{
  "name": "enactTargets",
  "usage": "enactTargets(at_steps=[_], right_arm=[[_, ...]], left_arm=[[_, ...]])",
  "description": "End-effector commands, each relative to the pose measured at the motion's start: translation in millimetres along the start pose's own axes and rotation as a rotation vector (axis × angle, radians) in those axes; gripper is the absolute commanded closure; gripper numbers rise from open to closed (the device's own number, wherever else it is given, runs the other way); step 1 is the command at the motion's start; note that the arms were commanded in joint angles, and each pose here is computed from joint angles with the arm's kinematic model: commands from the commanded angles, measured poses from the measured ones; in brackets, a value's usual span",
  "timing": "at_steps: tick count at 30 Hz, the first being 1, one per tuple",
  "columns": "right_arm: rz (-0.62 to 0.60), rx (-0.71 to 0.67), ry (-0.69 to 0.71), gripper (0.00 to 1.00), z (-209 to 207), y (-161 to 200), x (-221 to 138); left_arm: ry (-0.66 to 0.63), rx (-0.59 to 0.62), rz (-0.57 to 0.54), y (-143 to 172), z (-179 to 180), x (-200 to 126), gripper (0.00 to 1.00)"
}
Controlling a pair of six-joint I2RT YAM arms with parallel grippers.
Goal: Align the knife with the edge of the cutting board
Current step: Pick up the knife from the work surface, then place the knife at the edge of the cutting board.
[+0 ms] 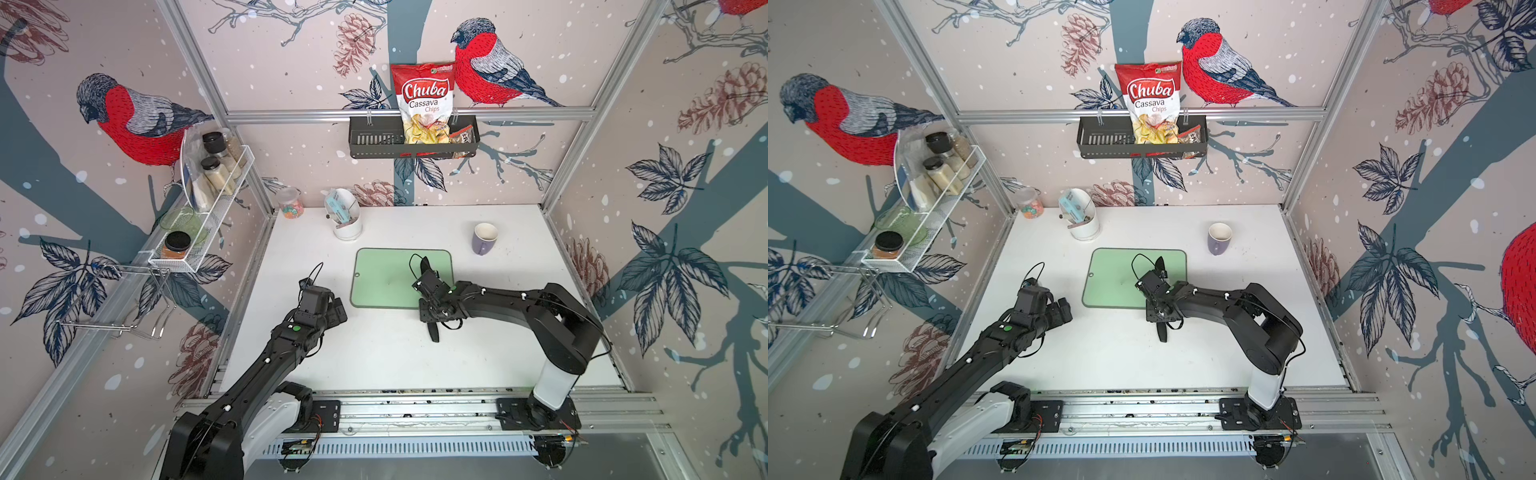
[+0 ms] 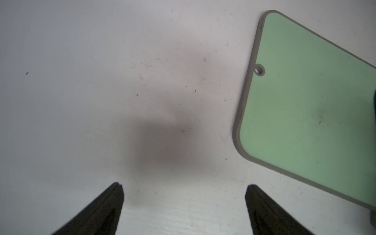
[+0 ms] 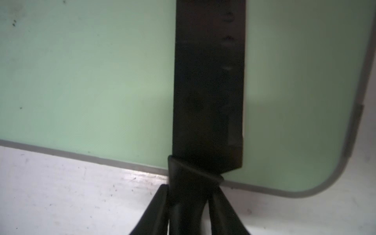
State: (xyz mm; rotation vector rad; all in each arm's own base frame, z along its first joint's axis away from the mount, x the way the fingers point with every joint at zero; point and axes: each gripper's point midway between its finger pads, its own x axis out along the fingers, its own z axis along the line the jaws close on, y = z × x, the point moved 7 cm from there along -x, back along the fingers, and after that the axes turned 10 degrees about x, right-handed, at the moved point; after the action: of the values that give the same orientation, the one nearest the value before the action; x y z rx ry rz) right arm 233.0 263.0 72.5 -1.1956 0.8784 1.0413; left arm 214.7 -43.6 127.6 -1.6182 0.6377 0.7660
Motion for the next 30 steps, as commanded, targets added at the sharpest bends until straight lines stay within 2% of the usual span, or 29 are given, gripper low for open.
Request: enactTargets(at_steps=[1,10,15,20,30], right_arm=[[0.217,0.019,0.016,0.74,-13,35,12],[0.171,0.047,0.046,0.91,-12,35,-4],[0.151,0.089,0.131,0.97,-25,37,-13],[0.119,0.127,0.195,0.99,-39,36,-21],[0.132,0.132,0.208,0.99,-46,33,-19]], left_arm=[[0.011,-0.002,-0.019,-5,-2,-1,0.04],[0.01,-0.001,-0.017,-5,-2,-1,0.04],[0.011,-0.001,-0.016,-5,-3,0,0.04],[0.009,0.0,-0.012,-6,-3,0,0.05],[-0.002,0.004,0.0,-6,-3,3,0.05]])
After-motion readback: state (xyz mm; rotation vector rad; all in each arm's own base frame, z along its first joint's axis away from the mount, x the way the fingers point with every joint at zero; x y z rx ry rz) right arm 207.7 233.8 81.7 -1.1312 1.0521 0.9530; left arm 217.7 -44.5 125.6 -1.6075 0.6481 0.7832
